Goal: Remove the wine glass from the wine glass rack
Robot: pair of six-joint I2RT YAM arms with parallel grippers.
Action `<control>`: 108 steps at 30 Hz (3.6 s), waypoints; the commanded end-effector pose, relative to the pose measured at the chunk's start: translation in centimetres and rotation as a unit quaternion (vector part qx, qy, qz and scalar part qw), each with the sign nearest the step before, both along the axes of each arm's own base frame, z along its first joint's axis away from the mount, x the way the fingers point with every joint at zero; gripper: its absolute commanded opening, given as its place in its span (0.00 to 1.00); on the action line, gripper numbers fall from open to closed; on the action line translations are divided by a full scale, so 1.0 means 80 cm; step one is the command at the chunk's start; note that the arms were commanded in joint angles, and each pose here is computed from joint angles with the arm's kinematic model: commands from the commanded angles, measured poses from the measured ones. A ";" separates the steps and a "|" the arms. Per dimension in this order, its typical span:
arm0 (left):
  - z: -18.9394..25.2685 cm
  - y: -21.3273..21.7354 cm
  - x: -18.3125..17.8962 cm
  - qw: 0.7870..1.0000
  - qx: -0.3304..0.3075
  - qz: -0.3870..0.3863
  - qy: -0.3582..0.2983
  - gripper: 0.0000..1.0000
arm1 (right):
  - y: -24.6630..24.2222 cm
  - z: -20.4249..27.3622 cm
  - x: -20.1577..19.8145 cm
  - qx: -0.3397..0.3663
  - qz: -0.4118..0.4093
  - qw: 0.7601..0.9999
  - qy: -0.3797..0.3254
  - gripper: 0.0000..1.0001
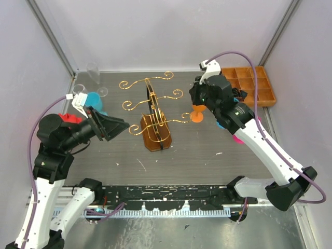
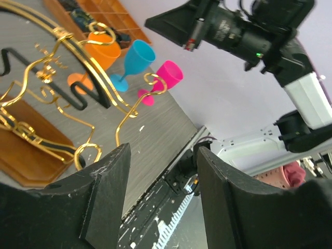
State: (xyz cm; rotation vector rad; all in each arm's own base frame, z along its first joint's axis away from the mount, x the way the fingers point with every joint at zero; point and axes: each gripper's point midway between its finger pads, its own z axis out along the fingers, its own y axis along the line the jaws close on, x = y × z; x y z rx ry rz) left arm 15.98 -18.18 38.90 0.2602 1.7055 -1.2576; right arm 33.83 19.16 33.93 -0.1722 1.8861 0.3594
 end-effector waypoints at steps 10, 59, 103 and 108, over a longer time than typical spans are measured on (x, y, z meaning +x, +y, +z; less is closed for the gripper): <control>-0.035 0.018 0.021 0.993 0.028 0.075 0.086 0.60 | 0.029 0.020 -0.026 0.008 0.029 0.999 -0.017 0.01; -0.019 0.059 0.041 0.974 0.095 0.179 0.104 0.87 | -0.030 0.021 -0.046 0.018 -0.068 0.997 -0.004 0.45; 0.010 0.003 0.019 0.950 0.151 -0.037 -0.269 0.98 | -0.044 0.008 -0.055 0.026 -0.099 0.995 0.019 0.52; 0.005 -0.005 0.019 0.966 0.132 -0.057 -0.216 0.97 | -0.043 0.004 -0.055 0.023 -0.097 0.995 0.023 0.51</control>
